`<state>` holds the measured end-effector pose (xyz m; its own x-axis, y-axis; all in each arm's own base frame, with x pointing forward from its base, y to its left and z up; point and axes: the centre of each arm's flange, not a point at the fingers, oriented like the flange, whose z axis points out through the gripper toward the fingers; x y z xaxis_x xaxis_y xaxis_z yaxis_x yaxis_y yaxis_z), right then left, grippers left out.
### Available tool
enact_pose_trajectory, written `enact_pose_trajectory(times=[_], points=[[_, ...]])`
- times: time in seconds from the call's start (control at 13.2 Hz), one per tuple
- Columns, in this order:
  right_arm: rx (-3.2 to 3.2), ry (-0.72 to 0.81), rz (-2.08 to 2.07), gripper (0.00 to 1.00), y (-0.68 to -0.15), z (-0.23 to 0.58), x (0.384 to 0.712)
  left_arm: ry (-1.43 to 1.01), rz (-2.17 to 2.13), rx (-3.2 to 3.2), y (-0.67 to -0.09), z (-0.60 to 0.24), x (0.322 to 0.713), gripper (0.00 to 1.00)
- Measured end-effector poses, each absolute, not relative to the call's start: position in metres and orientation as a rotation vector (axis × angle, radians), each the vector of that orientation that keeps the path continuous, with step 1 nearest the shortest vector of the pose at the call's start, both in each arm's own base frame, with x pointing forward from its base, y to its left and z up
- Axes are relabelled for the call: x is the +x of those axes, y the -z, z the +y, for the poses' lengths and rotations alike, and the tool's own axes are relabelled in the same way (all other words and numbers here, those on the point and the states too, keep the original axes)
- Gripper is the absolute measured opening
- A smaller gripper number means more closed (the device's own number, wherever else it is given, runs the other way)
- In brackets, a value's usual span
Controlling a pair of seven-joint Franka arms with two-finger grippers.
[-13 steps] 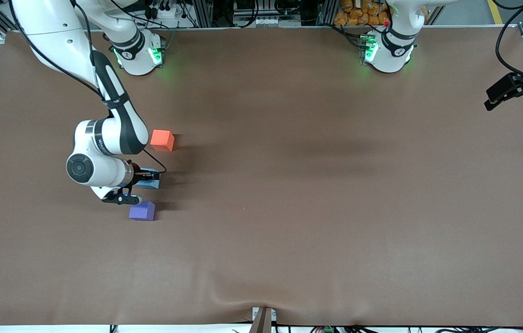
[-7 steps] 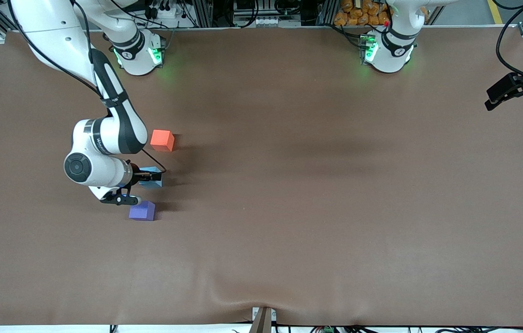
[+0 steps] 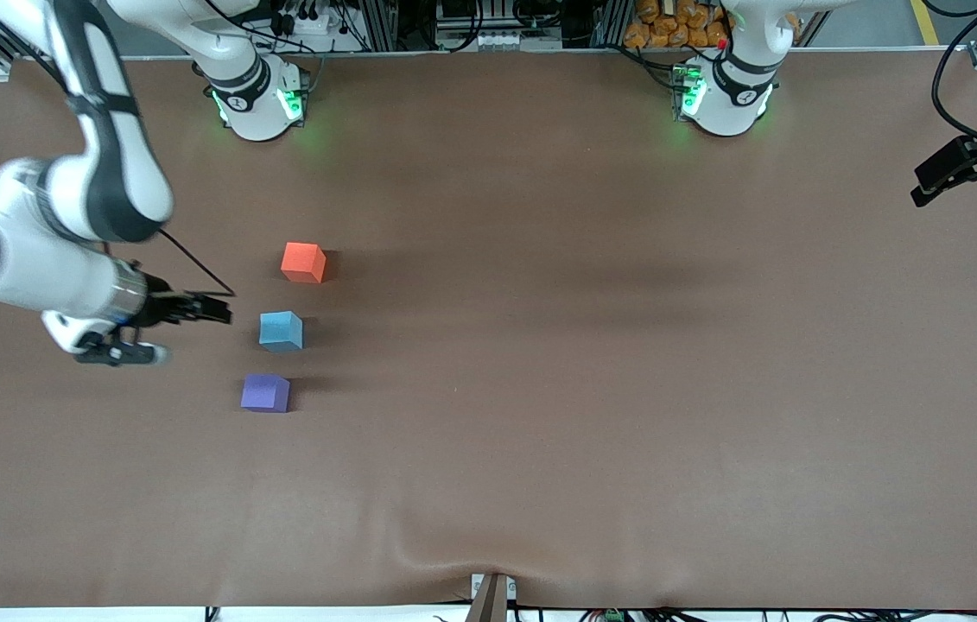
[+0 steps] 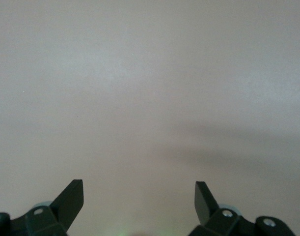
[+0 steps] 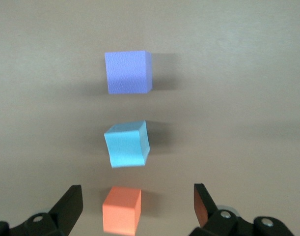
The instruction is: Place blue block between orange and purple blocks
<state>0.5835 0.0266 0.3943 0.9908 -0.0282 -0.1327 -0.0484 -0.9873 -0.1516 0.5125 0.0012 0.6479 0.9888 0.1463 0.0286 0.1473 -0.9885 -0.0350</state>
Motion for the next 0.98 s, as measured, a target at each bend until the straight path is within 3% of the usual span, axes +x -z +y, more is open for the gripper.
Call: enact_pose_trajectory(times=[0.15, 0.45, 0.98], points=[[-2.984, -0.138, 0.022, 1.0, -0.451, 0.023, 0.58, 0.042, -0.223, -3.096, -0.649, 0.0, 0.512, 1.0], [-3.02, -0.17, -0.005, 1.0, -0.582, 0.001, 0.558, 0.015, -0.191, -3.096, -0.649, -0.005, 0.509, 1.0], [-3.043, -0.226, 0.101, 1.0, -0.617, -0.045, 0.538, -0.012, -0.068, -3.09, -0.658, -0.04, 0.5, 1.0]])
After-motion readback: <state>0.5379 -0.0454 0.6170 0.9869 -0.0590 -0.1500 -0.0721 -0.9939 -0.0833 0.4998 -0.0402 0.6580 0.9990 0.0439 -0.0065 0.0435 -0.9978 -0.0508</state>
